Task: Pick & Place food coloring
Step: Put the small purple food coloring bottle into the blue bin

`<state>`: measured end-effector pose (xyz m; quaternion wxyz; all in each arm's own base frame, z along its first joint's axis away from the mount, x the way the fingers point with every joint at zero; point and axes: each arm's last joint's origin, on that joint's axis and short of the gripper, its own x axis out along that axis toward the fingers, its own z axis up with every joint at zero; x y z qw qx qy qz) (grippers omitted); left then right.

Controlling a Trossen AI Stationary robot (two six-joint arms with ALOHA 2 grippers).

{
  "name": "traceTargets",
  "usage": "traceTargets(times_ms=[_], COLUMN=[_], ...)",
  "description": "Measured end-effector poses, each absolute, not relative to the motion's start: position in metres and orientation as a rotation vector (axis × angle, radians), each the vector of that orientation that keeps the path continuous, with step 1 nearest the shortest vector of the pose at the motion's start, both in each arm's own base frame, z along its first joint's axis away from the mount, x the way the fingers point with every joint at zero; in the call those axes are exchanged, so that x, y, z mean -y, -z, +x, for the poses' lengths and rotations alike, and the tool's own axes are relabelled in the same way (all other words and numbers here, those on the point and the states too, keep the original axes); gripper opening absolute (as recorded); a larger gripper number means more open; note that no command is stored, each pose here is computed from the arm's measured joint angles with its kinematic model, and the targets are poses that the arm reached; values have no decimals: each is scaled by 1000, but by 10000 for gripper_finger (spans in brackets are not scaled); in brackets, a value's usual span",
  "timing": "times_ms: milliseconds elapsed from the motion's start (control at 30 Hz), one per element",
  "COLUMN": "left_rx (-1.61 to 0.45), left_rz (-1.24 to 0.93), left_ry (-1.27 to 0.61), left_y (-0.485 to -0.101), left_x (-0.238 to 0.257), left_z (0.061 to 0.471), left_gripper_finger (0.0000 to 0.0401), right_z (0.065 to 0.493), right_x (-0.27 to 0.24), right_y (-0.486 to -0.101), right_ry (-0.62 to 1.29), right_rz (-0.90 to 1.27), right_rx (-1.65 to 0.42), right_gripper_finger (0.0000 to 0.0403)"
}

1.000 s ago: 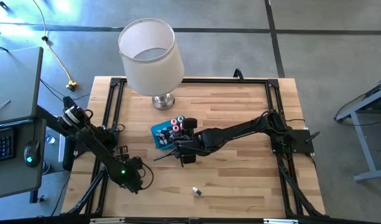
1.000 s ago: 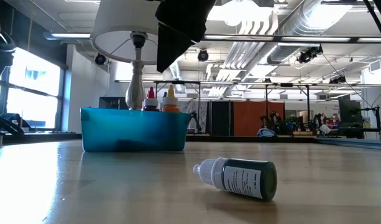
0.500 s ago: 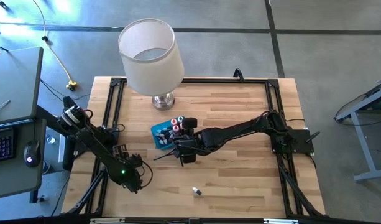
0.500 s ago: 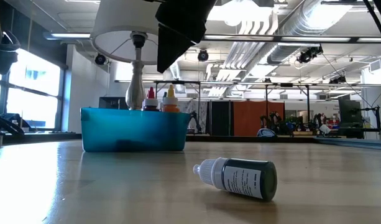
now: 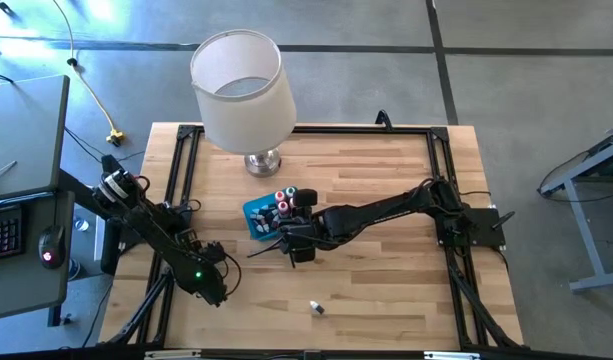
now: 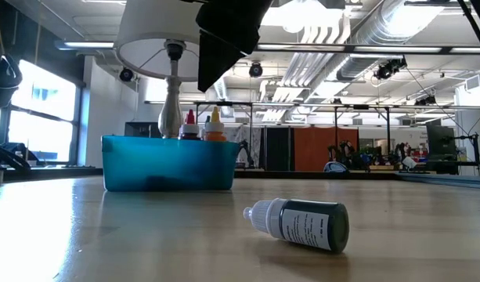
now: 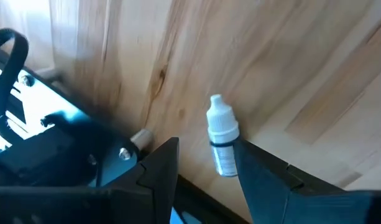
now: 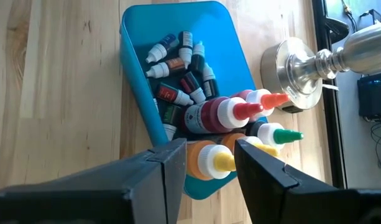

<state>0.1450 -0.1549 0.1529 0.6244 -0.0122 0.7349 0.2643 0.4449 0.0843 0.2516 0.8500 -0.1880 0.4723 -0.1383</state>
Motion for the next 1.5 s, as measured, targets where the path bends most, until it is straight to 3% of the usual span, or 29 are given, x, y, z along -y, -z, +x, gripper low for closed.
traceTargets(times_ms=[1067, 1300, 1500], left_rx=[-1628, -1608, -1587], left_rz=[-112, -158, -155], left_ry=[-568, -597, -613], left_y=[-130, -129, -137], left_x=[151, 152, 157], left_z=[142, 143, 148], left_gripper_finger=[151, 81, 30], right_z=[445, 438, 406], right_x=[-85, -89, -99], right_y=[-251, -252, -278], right_ry=[292, 321, 486], right_rz=[-395, -398, -366], right_rx=[-993, -1029, -1038], right_gripper_finger=[129, 129, 129])
